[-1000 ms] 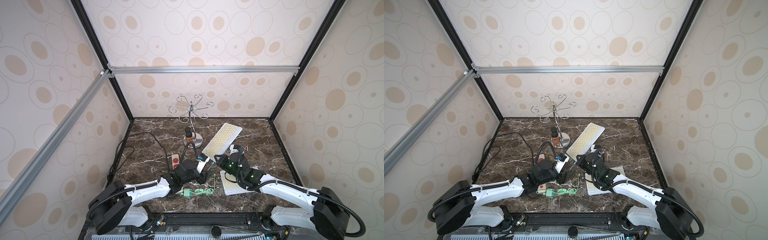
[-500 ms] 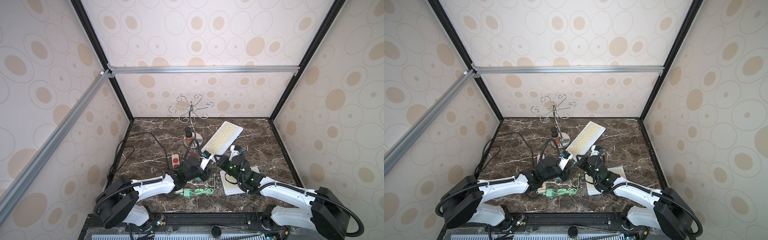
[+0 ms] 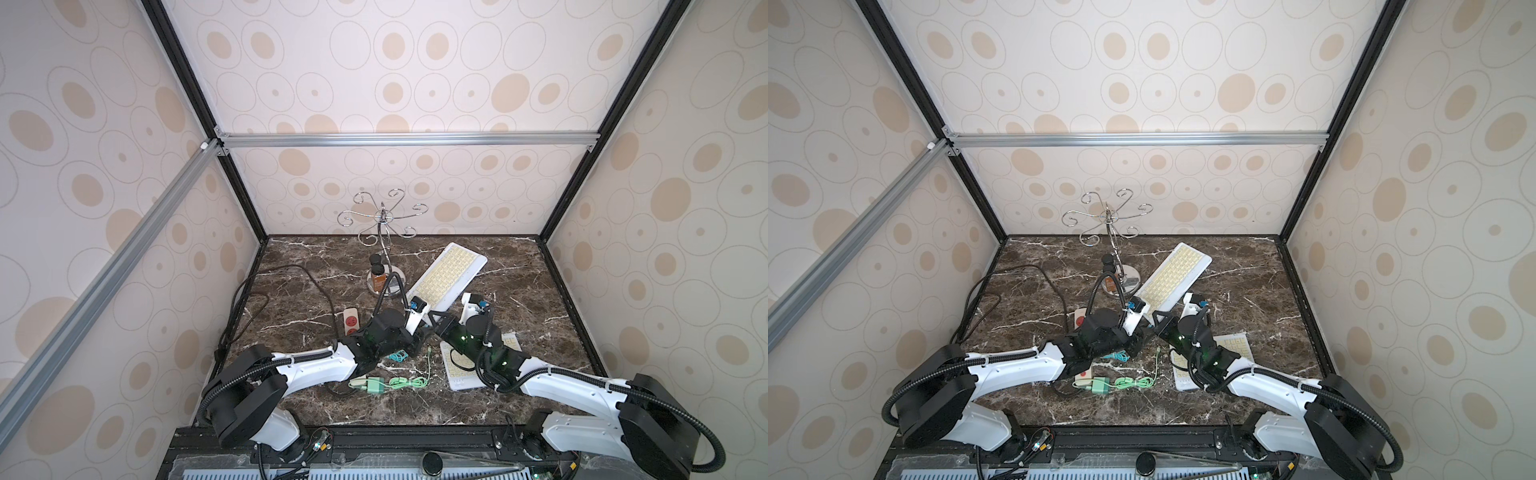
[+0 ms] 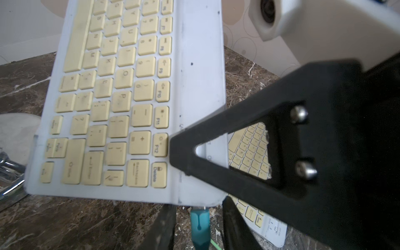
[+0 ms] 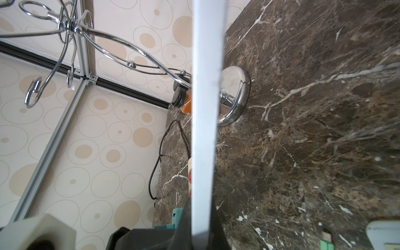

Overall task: Unplug the wireless keyboard
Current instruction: Remove the power cord from the keyboard.

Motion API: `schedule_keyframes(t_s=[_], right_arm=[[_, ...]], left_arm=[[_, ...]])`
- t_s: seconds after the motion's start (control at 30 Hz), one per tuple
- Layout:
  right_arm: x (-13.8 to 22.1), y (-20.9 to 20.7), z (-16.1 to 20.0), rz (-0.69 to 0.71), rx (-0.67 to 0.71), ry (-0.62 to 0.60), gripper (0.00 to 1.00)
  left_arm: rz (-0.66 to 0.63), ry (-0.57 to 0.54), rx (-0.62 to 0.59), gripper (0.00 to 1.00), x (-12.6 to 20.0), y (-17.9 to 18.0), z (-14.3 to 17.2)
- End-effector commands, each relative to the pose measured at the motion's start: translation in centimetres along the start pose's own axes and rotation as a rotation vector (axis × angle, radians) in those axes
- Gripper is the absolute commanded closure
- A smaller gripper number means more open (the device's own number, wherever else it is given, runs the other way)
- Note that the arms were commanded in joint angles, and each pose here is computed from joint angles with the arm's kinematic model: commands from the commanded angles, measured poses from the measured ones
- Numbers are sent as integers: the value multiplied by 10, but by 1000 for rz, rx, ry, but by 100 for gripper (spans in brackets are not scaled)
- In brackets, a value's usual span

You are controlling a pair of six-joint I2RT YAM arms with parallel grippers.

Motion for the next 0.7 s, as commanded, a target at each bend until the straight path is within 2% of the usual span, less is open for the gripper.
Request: schedule_keyframes(t_s=[0.0, 0.3, 0.67], right_arm=[[2, 15, -5, -80, -17, -37, 100], [1, 10, -4, -74, -20, -45, 100], [-3, 1, -1, -62, -30, -62, 100]], left_arm=[[6, -51, -15, 74, -2, -3, -19], [8, -54, -12, 100, 1, -3, -18], [41, -49, -13, 100, 8, -6, -12]])
Point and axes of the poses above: each gripper's point midway between its finger pads, its own x axis back along the fingers, its own y axis along the line the jaws close on, z = x × y, the point moved 7 cm from there along x, back along the fingers, and after that the axes turned 1 degree about -x, right-handed, at the moved point
